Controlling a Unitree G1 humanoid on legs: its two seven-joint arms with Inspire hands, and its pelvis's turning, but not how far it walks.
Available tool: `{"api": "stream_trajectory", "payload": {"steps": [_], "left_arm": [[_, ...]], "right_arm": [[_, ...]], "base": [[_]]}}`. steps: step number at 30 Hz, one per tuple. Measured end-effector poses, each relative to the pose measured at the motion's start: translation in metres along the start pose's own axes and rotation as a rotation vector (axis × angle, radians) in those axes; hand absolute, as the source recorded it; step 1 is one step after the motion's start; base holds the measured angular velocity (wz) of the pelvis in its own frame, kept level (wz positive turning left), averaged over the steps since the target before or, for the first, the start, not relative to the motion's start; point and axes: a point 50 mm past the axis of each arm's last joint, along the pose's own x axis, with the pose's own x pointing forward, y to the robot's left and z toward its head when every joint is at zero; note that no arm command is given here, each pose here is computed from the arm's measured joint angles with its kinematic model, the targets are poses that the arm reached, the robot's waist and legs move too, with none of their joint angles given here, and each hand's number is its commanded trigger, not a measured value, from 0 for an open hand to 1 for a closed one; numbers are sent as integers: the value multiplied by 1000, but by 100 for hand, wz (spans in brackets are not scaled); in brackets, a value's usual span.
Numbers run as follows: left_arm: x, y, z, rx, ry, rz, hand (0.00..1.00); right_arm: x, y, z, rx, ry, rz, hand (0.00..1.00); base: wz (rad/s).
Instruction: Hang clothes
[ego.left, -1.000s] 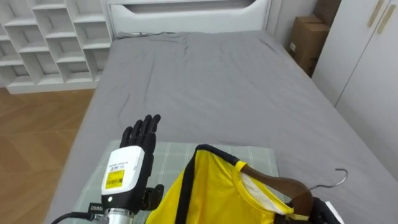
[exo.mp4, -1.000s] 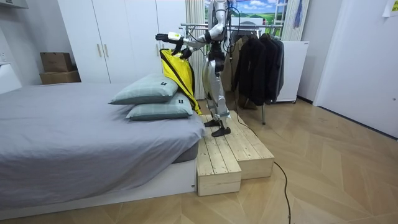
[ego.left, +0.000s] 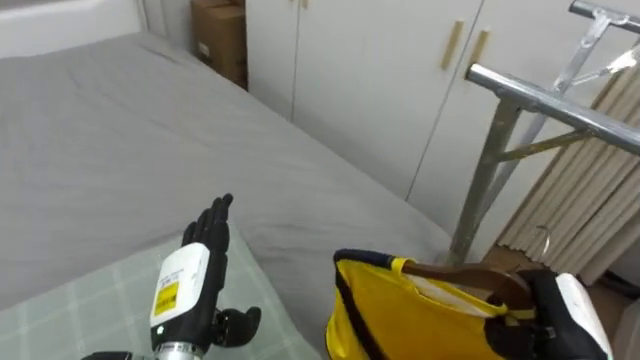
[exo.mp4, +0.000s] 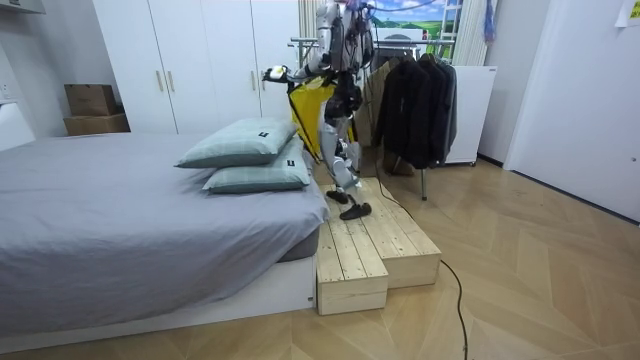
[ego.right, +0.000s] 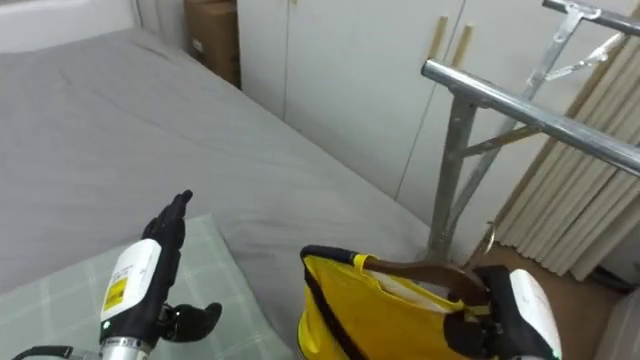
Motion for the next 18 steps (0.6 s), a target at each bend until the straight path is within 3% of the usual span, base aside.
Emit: {"api": "stream_trajectory", "payload": {"steps": [8, 18], "left_arm": [[-4, -14, 10, -50, -17, -51, 0], [-5, -26, 20, -70, -43, -84, 0]], "right_arm": [[1, 7, 8, -116, -54, 30, 100], [5, 6, 23, -222, -140, 32, 100]], "base": [[-89], [-129]]}}
